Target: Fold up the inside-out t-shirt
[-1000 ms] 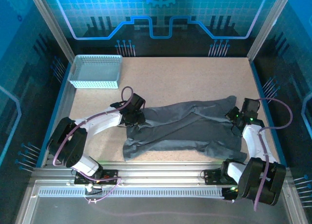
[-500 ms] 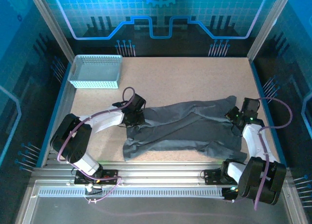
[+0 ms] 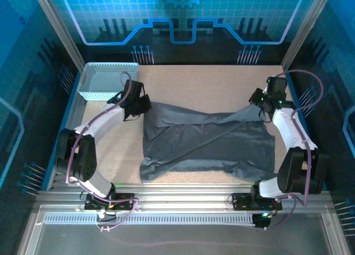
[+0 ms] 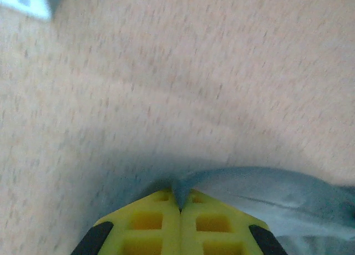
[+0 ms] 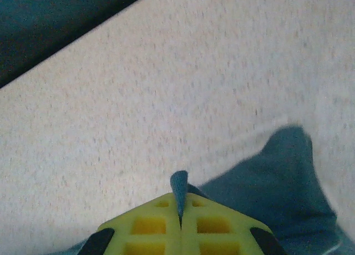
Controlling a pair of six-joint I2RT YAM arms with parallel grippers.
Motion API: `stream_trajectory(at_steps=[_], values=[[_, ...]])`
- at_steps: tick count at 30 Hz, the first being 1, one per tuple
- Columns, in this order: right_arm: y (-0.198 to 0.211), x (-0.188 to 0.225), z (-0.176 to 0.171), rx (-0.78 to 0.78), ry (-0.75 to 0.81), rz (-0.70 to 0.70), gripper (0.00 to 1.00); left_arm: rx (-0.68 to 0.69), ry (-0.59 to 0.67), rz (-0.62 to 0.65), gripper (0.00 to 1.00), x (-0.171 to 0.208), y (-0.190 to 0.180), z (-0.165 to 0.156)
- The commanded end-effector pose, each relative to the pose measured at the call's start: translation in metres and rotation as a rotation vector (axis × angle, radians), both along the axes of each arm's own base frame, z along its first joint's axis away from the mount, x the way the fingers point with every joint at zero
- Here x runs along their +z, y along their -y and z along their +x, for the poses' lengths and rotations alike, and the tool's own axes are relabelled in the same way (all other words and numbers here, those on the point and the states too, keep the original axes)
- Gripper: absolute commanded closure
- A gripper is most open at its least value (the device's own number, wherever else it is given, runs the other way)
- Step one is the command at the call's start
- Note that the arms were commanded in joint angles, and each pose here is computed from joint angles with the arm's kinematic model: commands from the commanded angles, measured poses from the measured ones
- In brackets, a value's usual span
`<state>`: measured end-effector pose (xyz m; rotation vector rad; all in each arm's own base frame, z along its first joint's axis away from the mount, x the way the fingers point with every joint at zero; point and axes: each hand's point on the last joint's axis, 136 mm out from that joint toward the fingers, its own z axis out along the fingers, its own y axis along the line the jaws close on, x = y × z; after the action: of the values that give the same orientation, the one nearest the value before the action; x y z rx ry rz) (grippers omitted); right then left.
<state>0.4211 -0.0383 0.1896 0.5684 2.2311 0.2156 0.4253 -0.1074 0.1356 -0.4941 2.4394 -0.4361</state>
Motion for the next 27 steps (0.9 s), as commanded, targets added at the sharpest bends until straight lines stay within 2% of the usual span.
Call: stream_trajectory(at_steps=[1,7,12,19,23,27], values=[[0.015,0.037,0.037,0.013,0.115,-0.114,1.0,-0.029,0.044,-0.025,1.0,0.006,-0.008,0.031],[0.014,0.075,0.09,0.085,0.231,-0.144,1.0,-0.017,0.035,-0.061,1.0,-0.009,-0.025,0.07],[0.003,0.086,0.13,0.173,0.295,-0.141,1.0,-0.021,0.021,-0.086,1.0,-0.022,-0.029,0.088],[-0.003,0.088,0.179,0.225,0.309,-0.167,1.0,0.023,0.007,-0.099,1.0,-0.03,-0.047,0.103],[0.006,0.082,0.194,0.208,0.287,-0.202,1.0,0.039,-0.011,-0.124,1.0,-0.031,-0.053,0.112],[0.009,0.072,0.204,0.217,0.261,-0.233,1.0,0.023,-0.023,-0.157,0.92,-0.032,-0.048,0.124]])
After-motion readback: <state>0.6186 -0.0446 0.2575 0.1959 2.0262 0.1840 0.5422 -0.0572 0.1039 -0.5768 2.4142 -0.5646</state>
